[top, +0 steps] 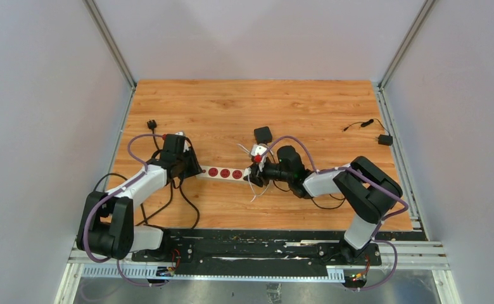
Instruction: Insert the plug
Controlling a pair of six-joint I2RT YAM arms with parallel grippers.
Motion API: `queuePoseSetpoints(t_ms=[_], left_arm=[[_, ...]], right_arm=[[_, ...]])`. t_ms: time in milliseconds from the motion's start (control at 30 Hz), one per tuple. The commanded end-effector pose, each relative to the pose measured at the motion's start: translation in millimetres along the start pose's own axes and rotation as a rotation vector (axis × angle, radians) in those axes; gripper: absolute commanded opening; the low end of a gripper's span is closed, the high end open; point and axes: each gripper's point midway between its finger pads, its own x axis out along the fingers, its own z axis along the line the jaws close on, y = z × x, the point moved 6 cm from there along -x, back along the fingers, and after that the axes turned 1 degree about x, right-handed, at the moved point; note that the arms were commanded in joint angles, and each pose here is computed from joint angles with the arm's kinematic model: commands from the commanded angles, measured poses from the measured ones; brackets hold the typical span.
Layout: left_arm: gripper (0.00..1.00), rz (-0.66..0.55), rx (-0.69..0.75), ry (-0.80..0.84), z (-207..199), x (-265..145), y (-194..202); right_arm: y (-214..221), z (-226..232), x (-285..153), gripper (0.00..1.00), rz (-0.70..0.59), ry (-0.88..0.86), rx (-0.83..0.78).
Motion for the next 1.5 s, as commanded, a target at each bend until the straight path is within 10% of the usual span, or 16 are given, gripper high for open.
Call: queuePoseSetpoints(t_ms=[0,800,1467], left_arm=[[0.41,0.032,0.024,-0.068,12,0,4],[0.44,0.012,0.026,-0.007,6,-3,1],[0.45,0.012,0.026,0.057,-1,-6,3]], right_arm=[[133,18,-45,0.00,0.505,0.171,0.221],[97,2,-42,0.01,0.516,0.132,0.122],[44,-15,-24,0.36,0.383,0.131,0.093]])
